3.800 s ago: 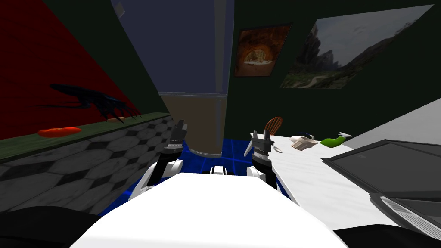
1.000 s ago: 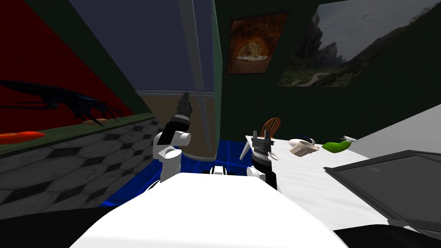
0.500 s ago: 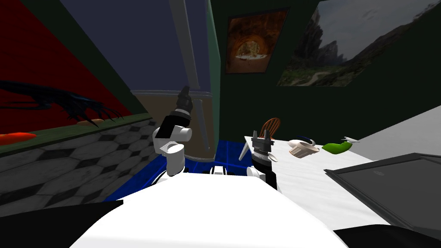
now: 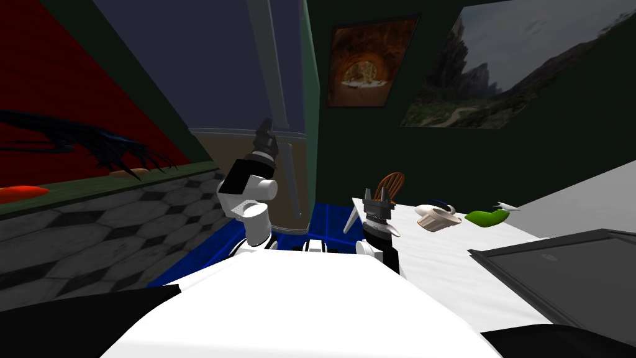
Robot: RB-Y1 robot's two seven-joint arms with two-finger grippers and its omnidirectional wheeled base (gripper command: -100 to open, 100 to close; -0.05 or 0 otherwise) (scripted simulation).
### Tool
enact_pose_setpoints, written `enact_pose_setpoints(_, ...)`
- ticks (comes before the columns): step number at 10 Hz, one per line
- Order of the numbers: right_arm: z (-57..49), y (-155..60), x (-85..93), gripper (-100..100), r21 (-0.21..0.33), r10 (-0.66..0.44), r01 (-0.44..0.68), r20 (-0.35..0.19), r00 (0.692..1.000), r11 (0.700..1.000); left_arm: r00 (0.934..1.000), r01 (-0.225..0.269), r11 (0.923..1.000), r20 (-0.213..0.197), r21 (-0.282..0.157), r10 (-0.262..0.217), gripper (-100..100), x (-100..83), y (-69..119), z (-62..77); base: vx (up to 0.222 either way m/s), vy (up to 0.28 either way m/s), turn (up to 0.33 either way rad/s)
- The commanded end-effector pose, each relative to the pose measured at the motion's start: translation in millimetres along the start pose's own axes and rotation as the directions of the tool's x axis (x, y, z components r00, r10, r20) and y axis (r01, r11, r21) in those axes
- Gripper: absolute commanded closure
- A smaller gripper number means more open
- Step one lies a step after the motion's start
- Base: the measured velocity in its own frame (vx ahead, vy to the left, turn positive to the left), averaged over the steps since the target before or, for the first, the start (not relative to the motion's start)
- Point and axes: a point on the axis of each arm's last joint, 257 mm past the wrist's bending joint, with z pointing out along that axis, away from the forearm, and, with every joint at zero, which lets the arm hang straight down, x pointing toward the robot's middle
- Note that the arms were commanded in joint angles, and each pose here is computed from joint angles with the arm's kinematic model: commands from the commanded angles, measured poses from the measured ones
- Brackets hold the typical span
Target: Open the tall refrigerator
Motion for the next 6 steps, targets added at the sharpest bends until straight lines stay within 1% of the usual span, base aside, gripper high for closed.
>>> enact_pose_setpoints(1,0.0,0,0.0,0,0.0,0.0,0.0,0.0,1.0,1.0,0.9999,0.014,0.9999,0.003,-0.007,-0.014,-100,0.4,-1.4,1.0,-0.002,0.001,0.027)
enact_pose_setpoints(3,0.0,0,0.0,0,0.0,0.0,0.0,0.0,1.0,1.0,0.9998,0.018,0.9997,0.011,-0.014,-0.018,-100,-3.9,-7.0,4.2,0.035,0.025,0.019)
enact_pose_setpoints(6,0.0,0,0.0,0,0.0,0.0,0.0,0.0,1.0,1.0,0.9995,0.026,0.9995,0.019,-0.017,-0.026,-100,-8.5,-17.5,8.4,0.058,0.035,-0.001)
